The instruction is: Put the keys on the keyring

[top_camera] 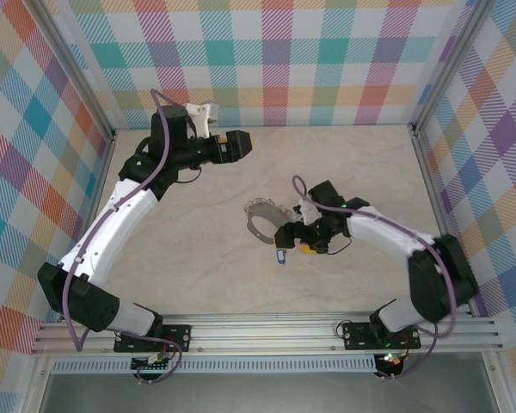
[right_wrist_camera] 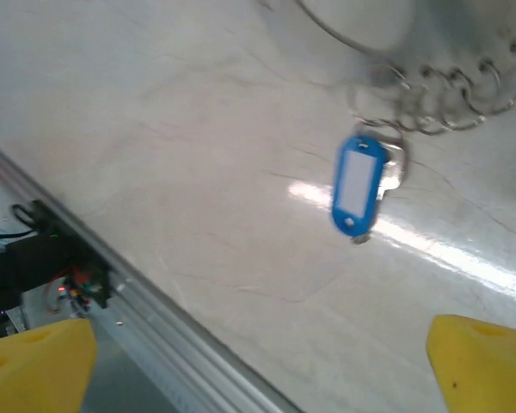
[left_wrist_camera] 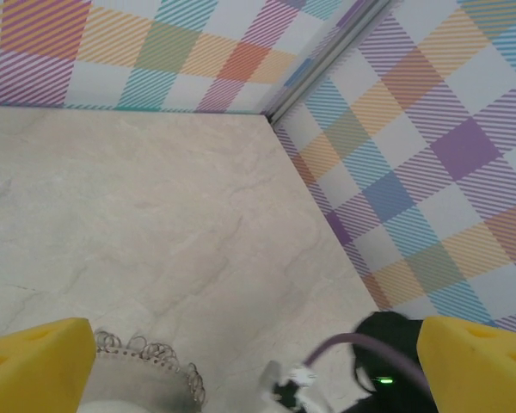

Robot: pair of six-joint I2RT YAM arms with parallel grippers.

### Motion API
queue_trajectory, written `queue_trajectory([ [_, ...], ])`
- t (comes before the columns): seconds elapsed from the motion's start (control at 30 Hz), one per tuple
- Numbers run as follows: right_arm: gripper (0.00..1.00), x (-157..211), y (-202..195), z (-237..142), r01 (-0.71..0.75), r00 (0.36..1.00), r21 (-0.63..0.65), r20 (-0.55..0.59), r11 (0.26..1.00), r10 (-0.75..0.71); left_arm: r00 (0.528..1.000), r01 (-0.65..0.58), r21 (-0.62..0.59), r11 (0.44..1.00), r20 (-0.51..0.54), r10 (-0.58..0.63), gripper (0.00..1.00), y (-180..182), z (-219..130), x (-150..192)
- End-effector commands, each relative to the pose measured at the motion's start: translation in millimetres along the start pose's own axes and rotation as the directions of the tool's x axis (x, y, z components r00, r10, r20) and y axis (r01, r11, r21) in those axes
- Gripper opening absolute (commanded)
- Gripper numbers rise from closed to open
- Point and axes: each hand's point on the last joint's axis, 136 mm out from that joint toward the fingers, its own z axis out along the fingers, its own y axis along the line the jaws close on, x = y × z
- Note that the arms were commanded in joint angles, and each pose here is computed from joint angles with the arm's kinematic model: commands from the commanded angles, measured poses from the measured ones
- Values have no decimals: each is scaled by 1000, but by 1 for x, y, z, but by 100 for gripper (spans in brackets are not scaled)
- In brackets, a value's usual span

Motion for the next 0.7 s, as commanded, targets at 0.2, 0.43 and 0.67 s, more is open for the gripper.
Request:
queue_trajectory([
  [0.2,100,-61,12,-106,22,935,118,349,993,-62,986,-10,-195,981,160,42,100,36,-25,-13],
  [0.43,100,-116,-59,-168,-220,752,348,655,911,-69,920,-62,-472,879,314,234,100,102,-49,2],
  [0.67,100,-123,-155,-216,-473,565,595,771,649,-295,939,-144,-608,781,166,303,100,167,-42,55],
])
